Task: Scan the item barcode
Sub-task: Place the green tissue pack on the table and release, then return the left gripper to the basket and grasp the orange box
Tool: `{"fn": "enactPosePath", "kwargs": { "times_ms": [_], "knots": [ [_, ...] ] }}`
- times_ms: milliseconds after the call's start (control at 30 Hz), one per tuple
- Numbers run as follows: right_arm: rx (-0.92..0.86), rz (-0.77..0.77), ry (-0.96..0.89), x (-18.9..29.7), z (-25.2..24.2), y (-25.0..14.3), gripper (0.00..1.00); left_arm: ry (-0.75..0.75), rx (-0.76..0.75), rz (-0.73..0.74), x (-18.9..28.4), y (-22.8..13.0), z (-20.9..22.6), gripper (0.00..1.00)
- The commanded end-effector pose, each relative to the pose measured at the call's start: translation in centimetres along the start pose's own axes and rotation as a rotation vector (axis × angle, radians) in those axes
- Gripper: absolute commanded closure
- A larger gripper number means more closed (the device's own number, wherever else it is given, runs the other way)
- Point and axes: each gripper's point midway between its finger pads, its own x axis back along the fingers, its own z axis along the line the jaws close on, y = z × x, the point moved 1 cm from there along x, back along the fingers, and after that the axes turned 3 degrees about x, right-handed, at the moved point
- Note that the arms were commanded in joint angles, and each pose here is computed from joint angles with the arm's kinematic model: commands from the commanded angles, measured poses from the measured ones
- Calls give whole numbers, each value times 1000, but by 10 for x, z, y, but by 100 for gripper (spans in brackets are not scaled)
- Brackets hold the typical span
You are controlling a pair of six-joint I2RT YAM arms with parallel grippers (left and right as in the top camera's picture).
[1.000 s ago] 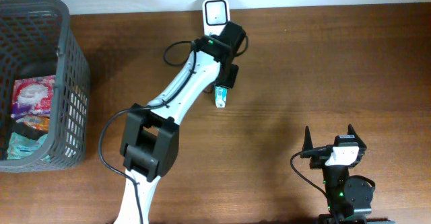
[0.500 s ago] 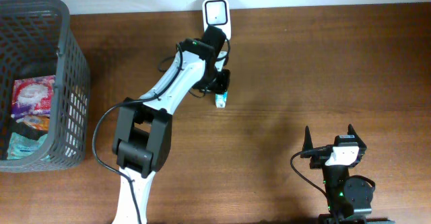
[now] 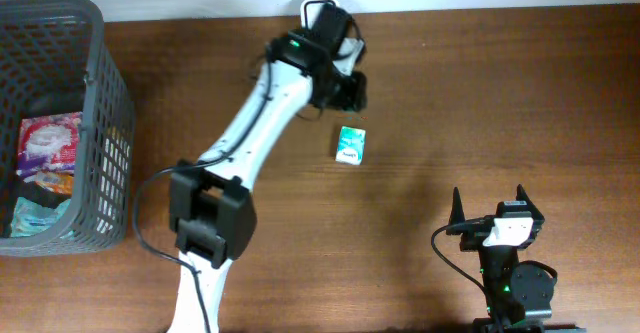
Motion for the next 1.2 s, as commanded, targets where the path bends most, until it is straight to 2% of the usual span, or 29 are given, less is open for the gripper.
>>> {"fn": "enactPosePath", "kwargs": {
  "times_ms": [0, 33, 100, 133, 233, 300, 333, 433, 533, 700, 767, 833, 933, 967, 1167],
  "knots": [
    [5, 4, -14, 0, -2, -3, 1, 194, 65, -251, 118, 45, 61, 43],
    [5, 4, -14, 0, -2, -3, 2, 222, 83, -296, 147, 48, 75, 39],
    [5, 4, -14, 0, -2, -3, 2, 288, 138, -397, 203, 51, 104, 39],
    [5, 4, -14, 0, -2, -3, 2, 360, 188, -473, 242, 49, 130, 38],
    [5, 4, -14, 0, -2, -3, 2, 465, 308, -611, 321, 30, 180, 31],
    [5, 4, -14, 0, -2, -3, 2, 526, 381, -733, 376, 16, 211, 9],
    [5, 4, -14, 0, -2, -3, 2, 549, 410, -768, 392, 10, 222, 9],
    [5, 4, -14, 0, -2, -3, 2, 601, 707, -870, 440, -34, 278, 7],
    [5, 4, -14, 0, -2, -3, 2, 608, 928, -876, 445, -65, 311, 2],
    [5, 4, -14, 0, -2, -3, 2, 619, 958, -837, 434, -68, 327, 2],
    [5, 4, -14, 0, -2, -3, 1, 620, 969, -807, 425, -68, 334, 5],
    [5, 4, -14, 0, -2, -3, 2, 621, 987, -758, 410, -68, 344, 16],
    [5, 4, -14, 0, -2, -3, 2, 620, 1012, -687, 388, -69, 359, 16],
    [5, 4, -14, 0, -2, -3, 1, 621, 1019, -666, 382, -70, 363, 20],
    [5, 4, -14, 0, -2, -3, 2, 622, 1039, -550, 354, -79, 372, 24]
  ]
}}
